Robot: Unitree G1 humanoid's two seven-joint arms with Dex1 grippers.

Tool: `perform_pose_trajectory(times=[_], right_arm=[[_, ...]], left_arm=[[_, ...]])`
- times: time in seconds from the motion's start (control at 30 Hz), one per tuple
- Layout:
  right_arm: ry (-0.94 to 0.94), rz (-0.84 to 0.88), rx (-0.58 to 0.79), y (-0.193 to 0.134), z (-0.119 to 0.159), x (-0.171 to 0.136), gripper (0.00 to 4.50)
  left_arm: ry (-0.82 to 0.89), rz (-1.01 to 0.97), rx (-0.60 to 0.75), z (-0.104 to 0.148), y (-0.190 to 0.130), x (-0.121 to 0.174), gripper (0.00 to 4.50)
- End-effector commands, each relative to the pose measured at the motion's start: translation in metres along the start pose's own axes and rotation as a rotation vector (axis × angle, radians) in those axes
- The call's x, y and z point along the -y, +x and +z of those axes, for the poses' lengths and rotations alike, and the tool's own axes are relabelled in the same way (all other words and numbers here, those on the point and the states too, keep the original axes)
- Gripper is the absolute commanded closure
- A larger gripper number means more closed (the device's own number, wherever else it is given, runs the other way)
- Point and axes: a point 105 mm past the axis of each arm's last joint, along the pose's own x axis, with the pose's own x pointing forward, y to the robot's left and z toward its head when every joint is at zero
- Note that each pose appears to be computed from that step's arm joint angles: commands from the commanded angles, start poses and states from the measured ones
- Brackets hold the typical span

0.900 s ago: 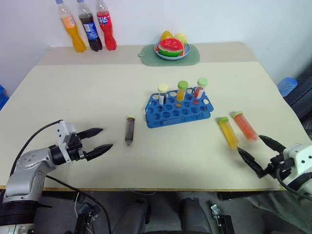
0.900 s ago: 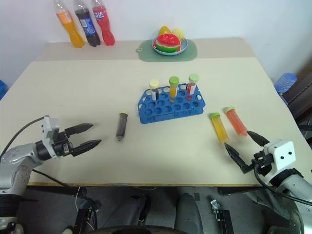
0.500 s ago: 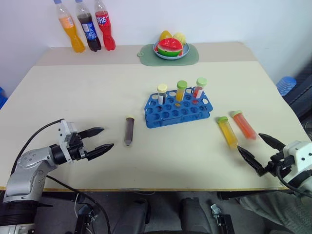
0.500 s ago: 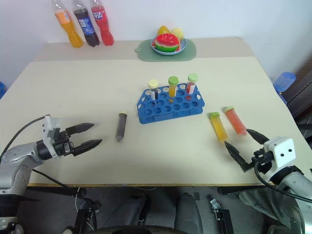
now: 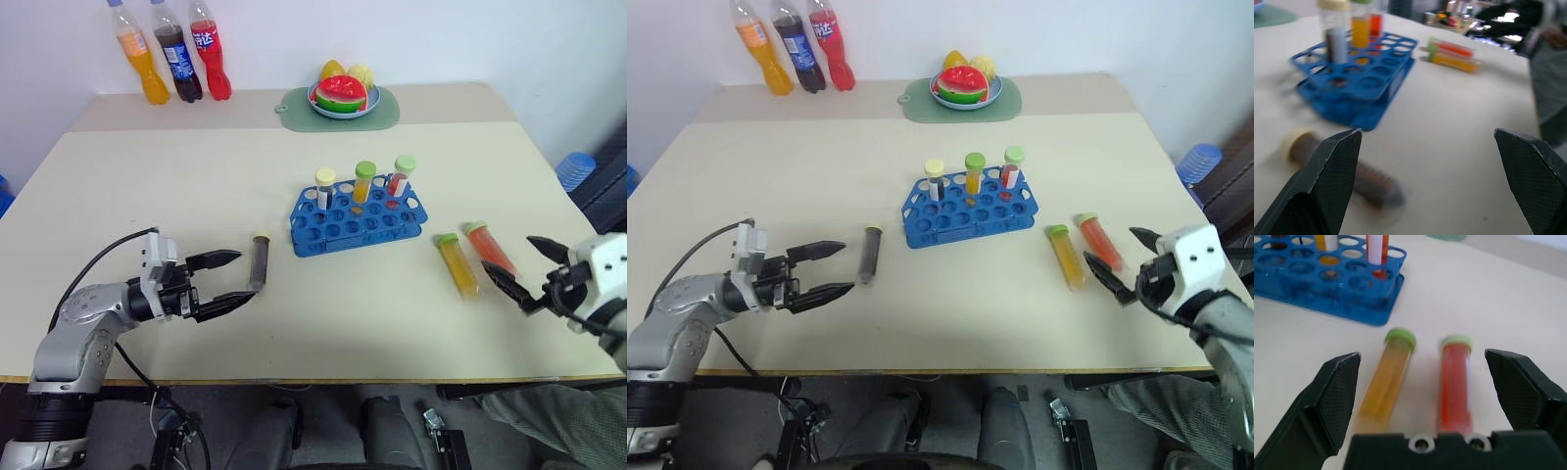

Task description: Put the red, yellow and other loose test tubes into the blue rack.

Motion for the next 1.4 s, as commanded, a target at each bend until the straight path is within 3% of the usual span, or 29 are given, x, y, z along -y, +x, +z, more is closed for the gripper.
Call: perform_pose_trajectory(times=[0.03,0.37,0.6,0.97,1.07,1.23,1.27,1.4], right_arm=[[0.046,0.037,-0.092,0.009,-0.002,0.01,0.0],[-0.032,0.001,-0.5,0.044,-0.003,0.05,0.0],[0.211,0.069,-0.552,0.072,0.013,0.059,0.0],[0.274,0.128,-0.716,0.09,-0.017,0.051,0.0],[0.242,0.146,-0.741,0.09,-0.021,0.05,0.84],[0.224,0.16,-0.733,0.091,-0.017,0.05,3.38],[0.218,0.157,-0.728,0.09,-0.016,0.052,3.68],[0.181,0.168,-0.665,0.087,-0.002,0.059,3.68]], left_arm=[[0.057,-0.058,0.01,0.011,0.011,0.005,0.03],[0.03,-0.083,0.024,0.007,0.017,0.013,0.03],[-0.001,-0.07,0.022,0.002,0.014,0.018,0.03],[-0.029,-0.037,0.02,-0.003,0.011,0.029,0.03],[-0.03,-0.028,0.019,-0.002,0.01,0.029,0.0],[-0.032,-0.026,0.017,-0.002,0.01,0.028,0.0],[-0.032,-0.025,0.018,-0.002,0.011,0.027,0.0],[-0.027,-0.027,0.021,-0.001,0.012,0.025,0.0]])
